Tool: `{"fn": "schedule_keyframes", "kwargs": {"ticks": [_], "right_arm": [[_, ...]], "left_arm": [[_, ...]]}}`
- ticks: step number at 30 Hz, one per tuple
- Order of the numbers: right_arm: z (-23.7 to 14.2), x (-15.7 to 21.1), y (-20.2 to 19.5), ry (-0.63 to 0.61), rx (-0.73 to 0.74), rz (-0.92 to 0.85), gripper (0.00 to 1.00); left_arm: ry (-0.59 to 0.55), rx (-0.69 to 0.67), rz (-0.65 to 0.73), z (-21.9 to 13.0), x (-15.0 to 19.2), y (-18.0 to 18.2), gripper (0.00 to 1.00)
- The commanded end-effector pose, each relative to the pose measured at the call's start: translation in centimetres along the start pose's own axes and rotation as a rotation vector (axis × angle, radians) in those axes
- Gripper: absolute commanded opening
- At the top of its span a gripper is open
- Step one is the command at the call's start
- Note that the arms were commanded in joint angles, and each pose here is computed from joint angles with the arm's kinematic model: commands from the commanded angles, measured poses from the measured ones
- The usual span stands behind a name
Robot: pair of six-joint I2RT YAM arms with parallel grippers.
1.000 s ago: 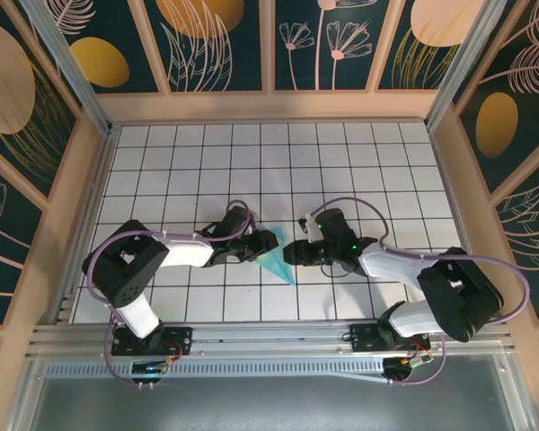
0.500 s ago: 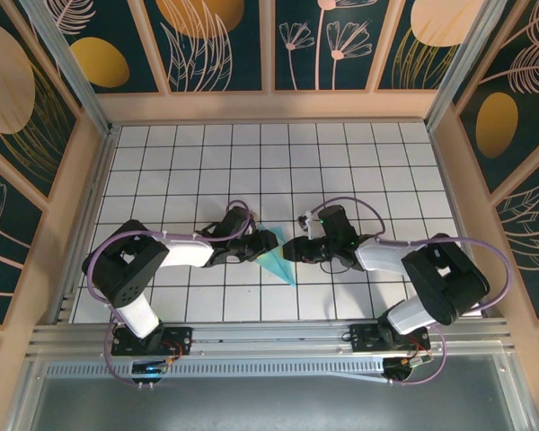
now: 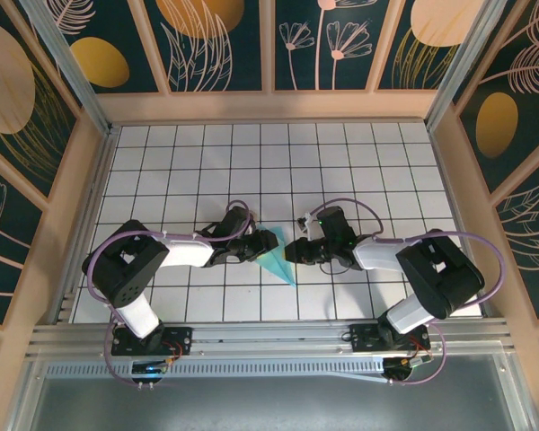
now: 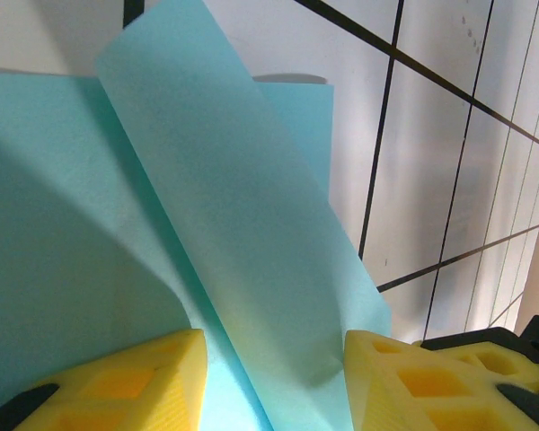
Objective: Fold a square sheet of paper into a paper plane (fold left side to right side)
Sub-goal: Fourth fold the wing at the center of the table.
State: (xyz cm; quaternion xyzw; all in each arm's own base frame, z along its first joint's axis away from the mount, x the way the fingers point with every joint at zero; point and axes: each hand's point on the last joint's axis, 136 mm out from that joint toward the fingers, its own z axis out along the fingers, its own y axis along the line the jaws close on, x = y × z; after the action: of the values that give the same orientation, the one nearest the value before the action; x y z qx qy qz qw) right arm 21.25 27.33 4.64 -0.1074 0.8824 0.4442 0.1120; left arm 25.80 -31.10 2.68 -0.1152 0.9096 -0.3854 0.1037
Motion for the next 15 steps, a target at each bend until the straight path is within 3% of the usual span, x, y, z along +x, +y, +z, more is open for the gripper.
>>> {"fn": "schedule_keyframes", "kwargs": {"ticks": [1,7,15], "right_arm": [[0.1,0.2,-0.8,0.006,0.032,0.008,0.17],[0.3,0.3,-1.7,0.014,0.067,0.015,0.01],[0.6,0.3,-2.6,0.011,0.113,0.025,0.00]], "left_arm": [[0.004,-0.047,0.000,0.3,0.5,1.4,0.44],[0.003,-0.048,0.000,0.3,0.4,1.4,0.44],[0.005,-0.052,0.000,0.3,0.5,1.5,0.44]]}}
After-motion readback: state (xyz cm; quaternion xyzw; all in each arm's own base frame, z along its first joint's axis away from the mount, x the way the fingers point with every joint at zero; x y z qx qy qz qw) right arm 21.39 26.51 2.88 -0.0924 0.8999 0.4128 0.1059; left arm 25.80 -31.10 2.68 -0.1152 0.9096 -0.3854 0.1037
